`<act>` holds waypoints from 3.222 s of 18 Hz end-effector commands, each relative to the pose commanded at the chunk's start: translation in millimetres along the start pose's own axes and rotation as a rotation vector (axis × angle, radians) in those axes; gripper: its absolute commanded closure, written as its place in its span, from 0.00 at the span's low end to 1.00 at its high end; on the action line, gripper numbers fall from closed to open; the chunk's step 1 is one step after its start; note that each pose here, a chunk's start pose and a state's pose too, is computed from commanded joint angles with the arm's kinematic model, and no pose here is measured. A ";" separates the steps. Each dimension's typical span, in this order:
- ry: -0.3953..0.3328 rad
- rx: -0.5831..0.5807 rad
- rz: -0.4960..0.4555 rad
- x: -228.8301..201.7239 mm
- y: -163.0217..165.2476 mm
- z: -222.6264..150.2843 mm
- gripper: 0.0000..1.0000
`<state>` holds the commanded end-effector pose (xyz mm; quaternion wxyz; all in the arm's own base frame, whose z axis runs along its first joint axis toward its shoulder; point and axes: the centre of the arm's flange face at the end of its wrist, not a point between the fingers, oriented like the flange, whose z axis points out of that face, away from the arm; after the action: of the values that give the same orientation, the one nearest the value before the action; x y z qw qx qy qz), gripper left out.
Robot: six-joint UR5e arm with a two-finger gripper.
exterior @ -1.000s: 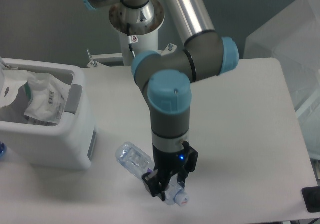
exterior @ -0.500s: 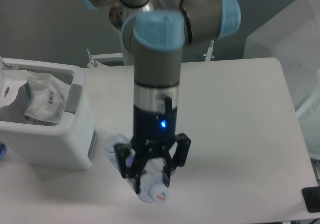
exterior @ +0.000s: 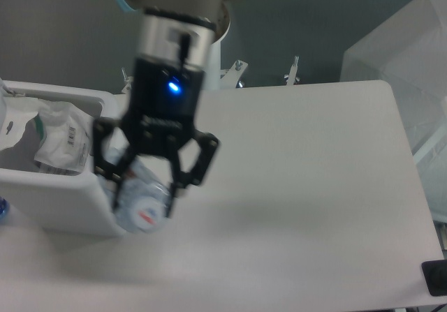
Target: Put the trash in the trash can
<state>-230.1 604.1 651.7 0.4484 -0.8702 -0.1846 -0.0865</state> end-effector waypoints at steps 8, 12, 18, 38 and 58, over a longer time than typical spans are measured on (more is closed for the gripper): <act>0.074 -0.030 0.097 63.1 35.9 7.2 0.49; 0.087 -0.097 0.127 65.9 75.7 16.5 0.48; 0.095 -0.154 0.121 63.0 105.9 30.7 0.48; 0.094 -0.134 0.137 61.8 115.1 41.5 0.00; -0.210 -0.148 0.055 -200.6 131.7 -6.0 0.00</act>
<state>-361.4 480.6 493.2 0.3635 -0.9100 -0.1996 0.0039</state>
